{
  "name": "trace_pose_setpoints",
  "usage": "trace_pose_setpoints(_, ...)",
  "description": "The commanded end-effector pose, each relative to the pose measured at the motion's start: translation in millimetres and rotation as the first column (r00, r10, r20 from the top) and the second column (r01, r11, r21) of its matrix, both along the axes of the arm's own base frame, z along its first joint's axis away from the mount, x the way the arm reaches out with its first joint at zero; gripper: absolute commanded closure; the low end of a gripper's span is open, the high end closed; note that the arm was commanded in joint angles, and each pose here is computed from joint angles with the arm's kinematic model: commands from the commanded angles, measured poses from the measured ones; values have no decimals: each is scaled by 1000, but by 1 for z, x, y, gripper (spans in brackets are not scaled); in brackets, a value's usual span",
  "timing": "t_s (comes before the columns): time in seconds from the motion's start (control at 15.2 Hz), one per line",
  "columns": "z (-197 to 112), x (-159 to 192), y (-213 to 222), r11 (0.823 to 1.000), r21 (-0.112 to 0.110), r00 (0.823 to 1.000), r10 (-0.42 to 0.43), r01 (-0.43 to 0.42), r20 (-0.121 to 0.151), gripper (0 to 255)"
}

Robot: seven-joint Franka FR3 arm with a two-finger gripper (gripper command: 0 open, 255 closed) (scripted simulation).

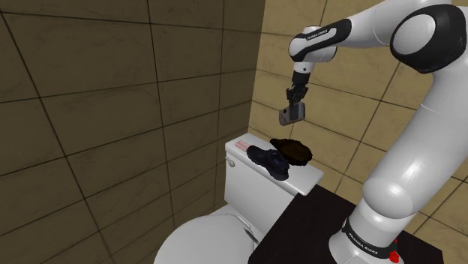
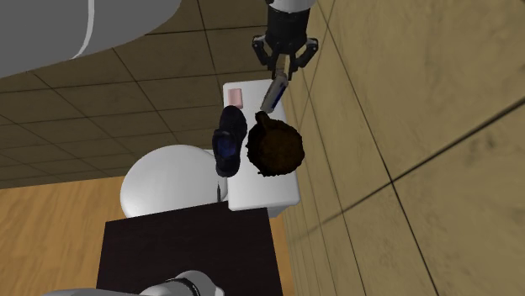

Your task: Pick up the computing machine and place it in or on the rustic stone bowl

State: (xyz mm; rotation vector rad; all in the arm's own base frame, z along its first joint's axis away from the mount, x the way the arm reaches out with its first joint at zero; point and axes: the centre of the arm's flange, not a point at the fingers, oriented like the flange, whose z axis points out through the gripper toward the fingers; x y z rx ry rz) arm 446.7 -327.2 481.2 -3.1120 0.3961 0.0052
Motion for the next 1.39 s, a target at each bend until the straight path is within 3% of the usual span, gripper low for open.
trace_pose_setpoints(0.0, -30, -13, -14, 999, 28, 998, -38, 40, -51, 255)
trace_pose_setpoints(0.79, -93, -13, -14, 999, 28, 998, -38, 40, -51, 255)
trace_pose_setpoints(1.32, -95, -13, -14, 999, 28, 998, -38, 40, -51, 255)
